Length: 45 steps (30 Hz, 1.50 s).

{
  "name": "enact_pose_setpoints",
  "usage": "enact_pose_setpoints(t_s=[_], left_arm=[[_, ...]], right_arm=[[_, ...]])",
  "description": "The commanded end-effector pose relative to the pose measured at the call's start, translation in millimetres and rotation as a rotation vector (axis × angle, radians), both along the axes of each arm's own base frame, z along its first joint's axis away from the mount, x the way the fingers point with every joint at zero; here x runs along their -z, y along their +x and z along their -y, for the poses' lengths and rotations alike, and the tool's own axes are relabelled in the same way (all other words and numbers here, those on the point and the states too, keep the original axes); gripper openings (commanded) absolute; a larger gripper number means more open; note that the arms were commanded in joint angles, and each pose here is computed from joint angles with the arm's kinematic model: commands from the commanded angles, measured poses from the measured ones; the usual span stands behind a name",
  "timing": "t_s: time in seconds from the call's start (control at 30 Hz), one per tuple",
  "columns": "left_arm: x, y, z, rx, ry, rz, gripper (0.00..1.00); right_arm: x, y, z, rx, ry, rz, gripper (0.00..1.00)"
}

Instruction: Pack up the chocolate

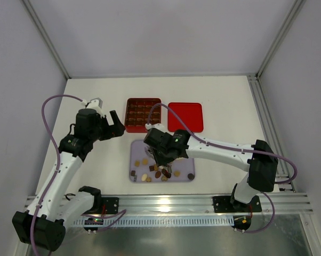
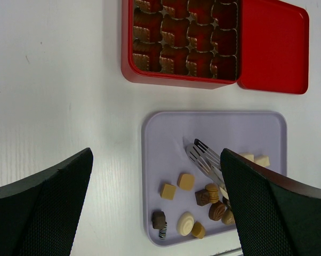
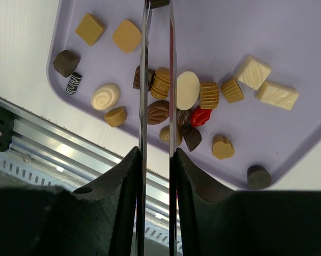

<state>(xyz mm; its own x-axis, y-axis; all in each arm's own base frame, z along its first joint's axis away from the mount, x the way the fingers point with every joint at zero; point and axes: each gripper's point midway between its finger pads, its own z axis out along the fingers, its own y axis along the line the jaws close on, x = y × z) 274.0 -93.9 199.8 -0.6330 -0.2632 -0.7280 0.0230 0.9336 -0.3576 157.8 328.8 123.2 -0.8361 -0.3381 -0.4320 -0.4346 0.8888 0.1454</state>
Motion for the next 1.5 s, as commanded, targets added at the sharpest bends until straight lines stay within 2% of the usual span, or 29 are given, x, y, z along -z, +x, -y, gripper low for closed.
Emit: enact_pose_setpoints(t_s=[0.0,0.23,0.5,0.6,0.87,1.13,1.47], left_arm=[[-15,4,-2,-0.007,0.0,0.048,1.0],[-15,4,-2,-0.007,0.0,0.048,1.0],[-15,4,-3,-0.012,0.004,0.048,1.0],[-14,4,-2,-0.007,0.003,0.044,1.0],[-12,4,-1,-0.003,-0.002,0.036,1.0],[-12,5,0,-0.003,-0.004,0.036,1.0],[-10,5,0,-0.002,-0.004,0.029,1.0]], right_arm=[[-4,4,-6,-0.008,0.026,0.021,0.27],[-33,9,2,-0.017,0.073,0.049,0.22],[-77,24,7,-0.014,0.159,0.105,0.21],[-90,44,9,-0.005,0.179,0.136,0.21],[-123,133,-1,0.036,0.229,0.282,0.21],[-114,207,-22,0.026,0.178,0.363,0.21],[-79,239,-40,0.023,0.095,0.357,0.21]])
